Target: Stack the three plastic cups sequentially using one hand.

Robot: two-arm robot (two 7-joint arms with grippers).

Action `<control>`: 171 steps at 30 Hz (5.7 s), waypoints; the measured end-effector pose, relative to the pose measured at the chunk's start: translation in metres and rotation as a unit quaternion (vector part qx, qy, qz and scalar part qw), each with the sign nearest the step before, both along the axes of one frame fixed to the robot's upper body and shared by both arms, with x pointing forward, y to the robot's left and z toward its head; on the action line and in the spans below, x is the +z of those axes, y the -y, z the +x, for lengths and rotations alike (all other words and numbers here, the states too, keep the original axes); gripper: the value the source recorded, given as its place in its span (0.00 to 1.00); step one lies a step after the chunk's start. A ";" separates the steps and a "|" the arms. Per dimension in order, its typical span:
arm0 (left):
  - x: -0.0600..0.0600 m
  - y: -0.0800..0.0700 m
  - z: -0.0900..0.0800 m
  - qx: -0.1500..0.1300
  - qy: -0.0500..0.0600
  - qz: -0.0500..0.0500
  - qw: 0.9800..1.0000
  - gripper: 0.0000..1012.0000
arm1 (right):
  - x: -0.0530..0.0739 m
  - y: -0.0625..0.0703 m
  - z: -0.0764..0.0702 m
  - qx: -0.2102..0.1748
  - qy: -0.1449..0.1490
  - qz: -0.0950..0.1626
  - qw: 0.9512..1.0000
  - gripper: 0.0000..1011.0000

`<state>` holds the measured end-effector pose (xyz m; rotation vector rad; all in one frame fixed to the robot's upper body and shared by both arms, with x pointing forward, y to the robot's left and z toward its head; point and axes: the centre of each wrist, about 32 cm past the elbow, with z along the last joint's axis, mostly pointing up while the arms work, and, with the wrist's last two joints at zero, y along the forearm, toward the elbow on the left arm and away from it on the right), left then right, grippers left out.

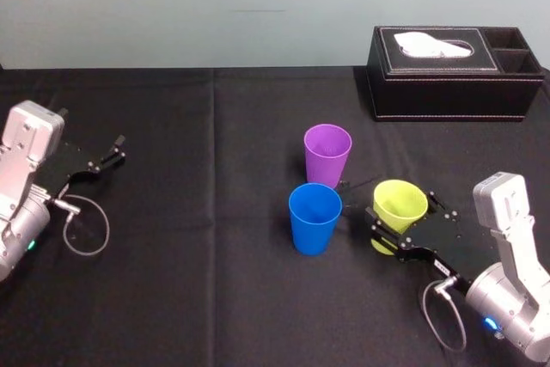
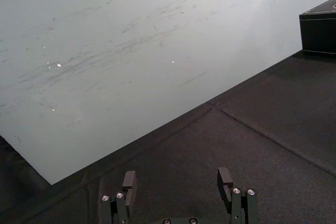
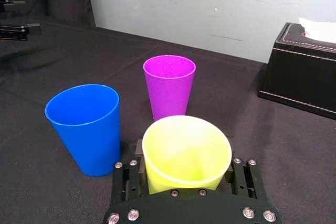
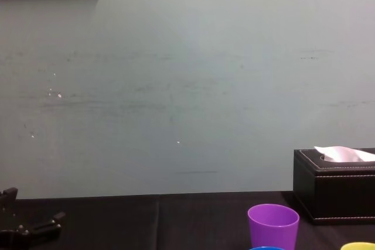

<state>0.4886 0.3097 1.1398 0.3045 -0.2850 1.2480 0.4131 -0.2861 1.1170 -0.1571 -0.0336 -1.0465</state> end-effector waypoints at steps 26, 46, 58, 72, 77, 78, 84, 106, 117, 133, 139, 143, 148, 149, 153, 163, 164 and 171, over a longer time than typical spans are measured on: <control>0.000 0.000 0.000 0.000 0.000 0.000 1.000 1.00 | 0.035 -0.001 0.022 0.004 0.037 -0.006 0.999 0.74; 0.000 0.000 0.000 0.000 0.000 0.000 1.000 1.00 | 0.084 -0.033 0.102 0.035 0.059 -0.004 0.998 0.74; 0.000 0.000 0.000 0.000 0.000 0.000 1.000 1.00 | 0.072 -0.056 0.129 0.046 0.048 0.002 0.998 0.74; 0.000 0.000 0.000 0.000 0.000 0.000 1.000 1.00 | 0.059 -0.060 0.135 0.048 0.038 0.006 0.998 0.74; 0.000 0.000 0.000 0.000 0.000 0.000 1.000 1.00 | 0.053 -0.061 0.134 0.048 0.030 0.007 0.998 0.74; 0.000 0.000 0.000 0.000 0.000 0.000 1.000 1.00 | 0.052 -0.061 0.134 0.049 0.029 0.007 0.998 0.74; 0.000 0.000 0.000 0.000 0.000 0.000 1.000 1.00 | 0.051 -0.061 0.132 0.051 0.028 0.009 0.998 0.74; 0.000 0.000 0.000 0.000 0.000 0.000 1.000 1.00 | 0.042 -0.063 0.119 0.062 0.009 0.017 0.998 0.74; 0.000 0.000 0.000 0.000 0.000 0.000 1.000 1.00 | 0.038 -0.064 0.119 0.062 0.004 0.016 0.998 0.74; 0.000 0.000 0.000 0.000 0.000 0.000 1.000 1.00 | 0.037 -0.064 0.119 0.061 0.003 0.015 0.998 0.82; 0.000 0.000 0.000 0.000 0.000 0.000 1.000 1.00 | 0.037 -0.064 0.119 0.061 0.003 0.015 0.998 0.96; 0.000 0.000 0.000 0.000 0.000 0.000 1.000 1.00 | 0.037 -0.064 0.119 0.062 0.003 0.015 0.998 0.99; 0.000 0.000 0.000 0.000 0.000 0.000 1.000 1.00 | 0.037 -0.064 0.119 0.062 0.003 0.015 0.998 0.99; 0.000 0.000 0.000 0.000 0.000 0.000 1.000 1.00 | 0.037 -0.064 0.119 0.062 0.003 0.015 0.998 0.99; 0.000 0.000 0.000 0.000 0.000 0.000 1.000 1.00 | 0.037 -0.065 0.119 0.062 0.003 0.015 0.998 0.99; 0.000 0.000 0.000 0.000 0.000 0.000 1.000 1.00 | 0.047 -0.062 0.117 0.060 0.028 0.012 0.998 0.99; 0.000 0.000 0.000 0.000 0.000 0.000 1.000 1.00 | 0.047 -0.061 0.116 0.059 0.030 0.012 0.998 0.99; 0.000 0.000 0.000 0.000 0.000 0.000 1.000 1.00 | 0.056 -0.055 0.110 0.058 0.047 0.014 0.997 0.99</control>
